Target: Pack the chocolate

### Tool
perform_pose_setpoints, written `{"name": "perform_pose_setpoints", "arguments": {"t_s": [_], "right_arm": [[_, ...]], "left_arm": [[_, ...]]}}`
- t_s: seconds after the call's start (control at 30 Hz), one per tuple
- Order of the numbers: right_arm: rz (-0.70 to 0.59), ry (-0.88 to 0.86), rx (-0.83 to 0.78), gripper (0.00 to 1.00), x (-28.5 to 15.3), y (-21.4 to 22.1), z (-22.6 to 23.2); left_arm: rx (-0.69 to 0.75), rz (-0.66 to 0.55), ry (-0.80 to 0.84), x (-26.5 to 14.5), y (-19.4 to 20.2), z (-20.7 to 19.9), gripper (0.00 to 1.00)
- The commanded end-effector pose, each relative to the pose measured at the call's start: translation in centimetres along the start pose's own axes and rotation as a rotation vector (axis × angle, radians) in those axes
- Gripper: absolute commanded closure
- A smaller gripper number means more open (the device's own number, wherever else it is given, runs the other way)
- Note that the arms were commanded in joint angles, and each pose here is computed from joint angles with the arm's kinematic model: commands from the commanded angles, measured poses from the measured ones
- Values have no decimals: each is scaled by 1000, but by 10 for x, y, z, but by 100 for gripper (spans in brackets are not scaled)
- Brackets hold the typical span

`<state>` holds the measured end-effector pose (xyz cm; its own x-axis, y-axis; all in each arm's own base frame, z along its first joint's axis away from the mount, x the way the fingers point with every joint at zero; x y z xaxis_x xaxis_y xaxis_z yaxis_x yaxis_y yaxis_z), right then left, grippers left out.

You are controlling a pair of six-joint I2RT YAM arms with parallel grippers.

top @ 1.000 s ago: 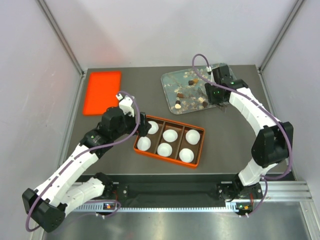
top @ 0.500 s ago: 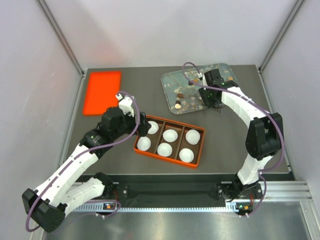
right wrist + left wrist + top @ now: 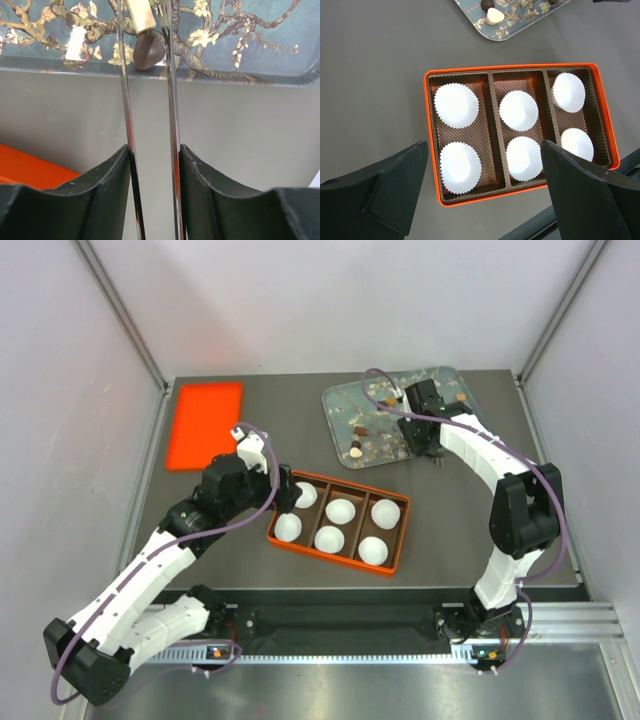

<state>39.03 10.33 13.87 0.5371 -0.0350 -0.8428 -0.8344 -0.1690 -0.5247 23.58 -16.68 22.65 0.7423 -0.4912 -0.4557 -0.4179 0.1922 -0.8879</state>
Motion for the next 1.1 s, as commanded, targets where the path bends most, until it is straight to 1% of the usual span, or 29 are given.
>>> {"name": "perform_pose_setpoints", "arguments": {"t_s": [0.0,0.1,0.33,0.47,0.5,0.6,0.83,0.9,0.93,1.0,1.07], "right_arm": [[-11,-11,-16,59,-2,-2,6],[7,-19,-19,62,-1,5,7],[31,-24,-23,63,2,10,8],[18,-30,-16,70,-2,4,10],[8,-26,-11,73,-6,1,9],[-19,-18,13,75,-14,-8,11],[-94,-54,35,78,-39,-25,30],[-129,-68,34,78,-51,-33,37],[-142,-82,71,78,-56,-35,43],[-176,-108,74,78,-70,-41,53],[-209,-152,86,78,-86,-44,69]], "left_arm": [[13,-52,-2,-7,-14,0,1],[15,-53,-3,-7,-14,0,1],[13,-59,-1,-8,-15,0,1],[15,-58,0,-8,-15,-1,1],[15,-58,-1,-9,-15,0,1],[13,-74,-40,-11,-19,6,1],[5,-105,-133,-21,-24,20,1],[-6,-141,-131,-27,-30,19,1],[-14,-156,-126,-30,-32,18,1],[-20,-203,-109,-38,-39,16,1],[-30,-239,-93,-45,-43,13,1]]}}
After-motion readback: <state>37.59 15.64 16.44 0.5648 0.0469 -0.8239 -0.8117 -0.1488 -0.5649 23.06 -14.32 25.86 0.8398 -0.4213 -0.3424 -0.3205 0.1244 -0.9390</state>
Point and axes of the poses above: each gripper's point midway between its finger pads, its own x axis out along the fingers, its own z axis along the line the jaws close on, y = z × x, the point moved 2 cm from there along -x, back along the fingers, and after that the axes turned 13 degrees about x, right-handed, at the moved point
